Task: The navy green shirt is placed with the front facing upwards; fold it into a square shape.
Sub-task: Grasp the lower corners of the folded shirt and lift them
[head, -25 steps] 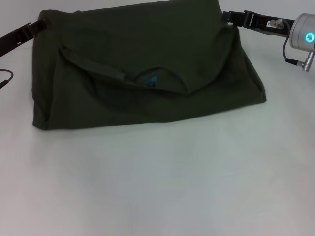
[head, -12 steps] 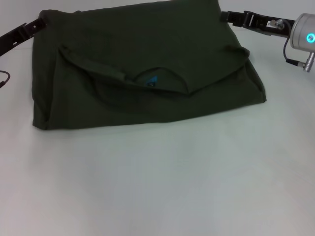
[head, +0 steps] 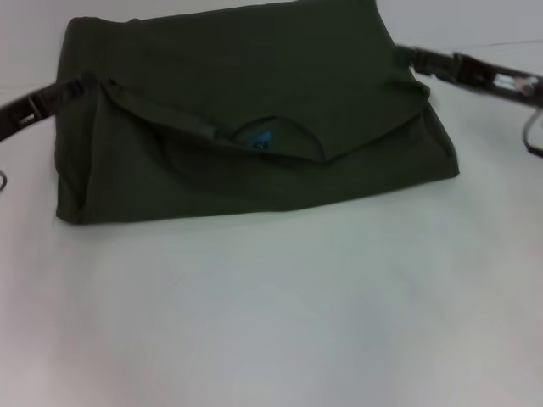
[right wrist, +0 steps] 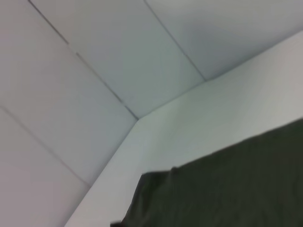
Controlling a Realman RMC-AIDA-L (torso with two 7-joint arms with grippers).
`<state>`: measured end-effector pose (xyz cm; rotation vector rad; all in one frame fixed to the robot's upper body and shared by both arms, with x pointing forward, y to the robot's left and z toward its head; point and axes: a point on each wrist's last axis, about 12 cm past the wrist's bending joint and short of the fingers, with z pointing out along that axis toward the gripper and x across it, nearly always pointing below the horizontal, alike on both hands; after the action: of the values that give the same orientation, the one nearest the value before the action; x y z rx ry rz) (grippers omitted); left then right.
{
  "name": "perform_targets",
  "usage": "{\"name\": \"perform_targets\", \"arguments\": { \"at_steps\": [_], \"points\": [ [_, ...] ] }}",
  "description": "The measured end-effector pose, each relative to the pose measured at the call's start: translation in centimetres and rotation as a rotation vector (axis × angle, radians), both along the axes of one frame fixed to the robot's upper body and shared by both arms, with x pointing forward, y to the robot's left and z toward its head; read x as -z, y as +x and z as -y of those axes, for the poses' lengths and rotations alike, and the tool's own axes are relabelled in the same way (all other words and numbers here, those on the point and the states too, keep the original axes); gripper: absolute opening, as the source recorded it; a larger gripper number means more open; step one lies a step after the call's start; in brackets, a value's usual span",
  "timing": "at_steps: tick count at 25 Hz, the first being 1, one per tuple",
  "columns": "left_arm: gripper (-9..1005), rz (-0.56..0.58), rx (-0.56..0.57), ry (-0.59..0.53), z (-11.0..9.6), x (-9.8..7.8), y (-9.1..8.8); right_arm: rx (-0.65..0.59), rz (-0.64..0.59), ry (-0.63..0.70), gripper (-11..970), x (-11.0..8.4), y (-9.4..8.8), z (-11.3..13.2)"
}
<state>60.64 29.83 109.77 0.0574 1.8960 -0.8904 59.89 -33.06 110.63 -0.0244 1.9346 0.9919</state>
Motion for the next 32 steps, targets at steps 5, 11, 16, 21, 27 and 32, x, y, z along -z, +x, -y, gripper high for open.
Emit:
{"name": "perform_targets", "arguments": {
  "at_steps": [5, 11, 16, 21, 27, 32],
  "points": [
    [894, 0.007, 0.05, -0.038, -0.2, 0.4, -1.9, -0.051, -0.02, -0.029, 770, 0.6, -3.0, 2.3],
    [893, 0.006, 0.134, -0.085, -0.2, 0.8, -4.3, -0.114, -0.049, -0.149, 767, 0.0, -6.0, 5.7],
    [892, 0.0, 0.202, -0.116, 0.2, 0.6, -5.1, -0.074, -0.117, -0.23, 766, 0.0, -7.0, 8.0],
    [891, -0.014, 0.255, -0.121, 0.7, 0.7, -5.5, -0.018, -0.185, -0.271, 764, -0.3, -6.5, 9.2],
    [892, -0.027, 0.272, -0.114, 1.1, 1.0, -5.7, 0.01, -0.208, -0.278, 763, 0.0, -5.6, 8.7],
    [893, -0.029, 0.276, -0.114, 1.2, 1.0, -5.7, 0.012, -0.207, -0.282, 763, 1.0, -4.6, 7.0]
  ]
}}
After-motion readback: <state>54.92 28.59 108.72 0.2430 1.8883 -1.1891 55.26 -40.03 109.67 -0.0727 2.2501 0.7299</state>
